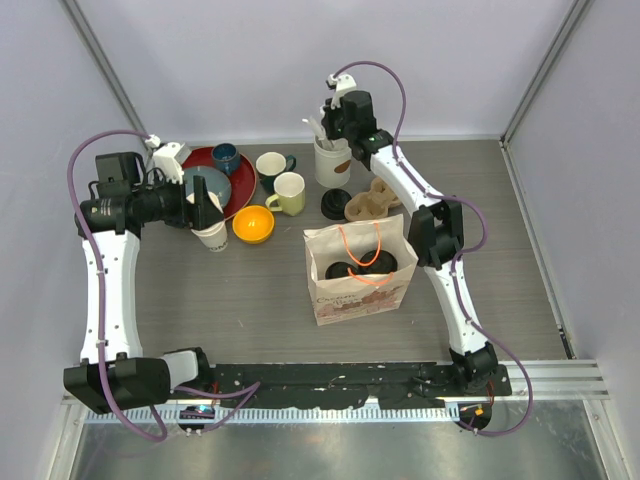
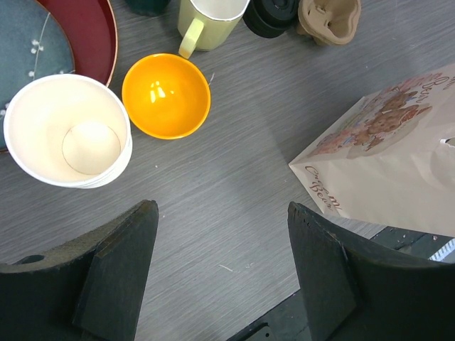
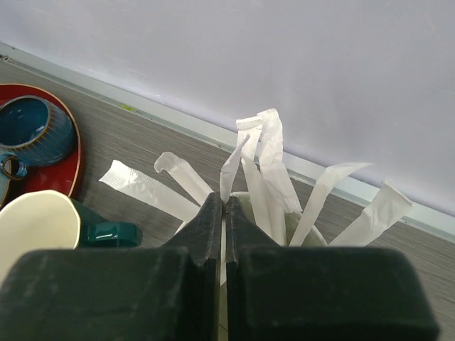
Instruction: Pack the takeout coffee
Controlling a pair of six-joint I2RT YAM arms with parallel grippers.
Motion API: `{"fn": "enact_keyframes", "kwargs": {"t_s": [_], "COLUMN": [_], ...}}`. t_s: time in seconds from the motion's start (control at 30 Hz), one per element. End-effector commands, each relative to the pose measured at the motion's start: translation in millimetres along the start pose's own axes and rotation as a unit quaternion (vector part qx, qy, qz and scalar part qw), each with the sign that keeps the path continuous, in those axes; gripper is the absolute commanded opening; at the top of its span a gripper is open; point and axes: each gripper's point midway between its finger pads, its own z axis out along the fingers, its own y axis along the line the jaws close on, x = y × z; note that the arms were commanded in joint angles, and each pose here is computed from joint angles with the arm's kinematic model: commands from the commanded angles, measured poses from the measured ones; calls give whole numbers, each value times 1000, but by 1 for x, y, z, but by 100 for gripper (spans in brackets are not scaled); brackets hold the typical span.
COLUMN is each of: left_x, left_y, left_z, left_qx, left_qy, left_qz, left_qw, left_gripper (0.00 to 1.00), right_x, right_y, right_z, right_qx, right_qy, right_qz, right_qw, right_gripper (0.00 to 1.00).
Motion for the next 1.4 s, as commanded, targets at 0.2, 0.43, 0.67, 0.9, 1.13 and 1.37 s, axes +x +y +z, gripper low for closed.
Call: {"fn": "enact_keyframes", "kwargs": {"t_s": [0.2, 0.43, 0.67, 0.9, 1.13, 1.37], "left_x": [-13, -14, -13, -12, -12, -11], "left_y": [-5, -8, -11, -11, -12, -15], "left_z": [-4, -6, -9, -10, -11, -10], "left_qx": [13, 16, 17, 15, 14, 22], "left_qy": [-20, -23, -26, -29, -31, -35], "left_qz": [17, 19, 23, 25, 27, 22], "left_qw": [1000, 999, 999, 999, 999, 999], "left_gripper": [77, 77, 77, 77, 77, 77], "right_x": [-85, -118, -145, -179, -243, -263], "right_y": [14, 15, 18, 25, 43, 106], "right_z": [-35, -72, -96, -125, -195, -301], "right_qx": [-21, -18, -21, -32, -57, -134], "right_qy": [-92, -117, -140, -171, -233, -247], "right_qz": [-19, -46, -53, -53, -56, -99], "right_qw": [995, 992, 989, 983, 969, 955], "right_gripper": [1, 1, 1, 1, 1, 1]}}
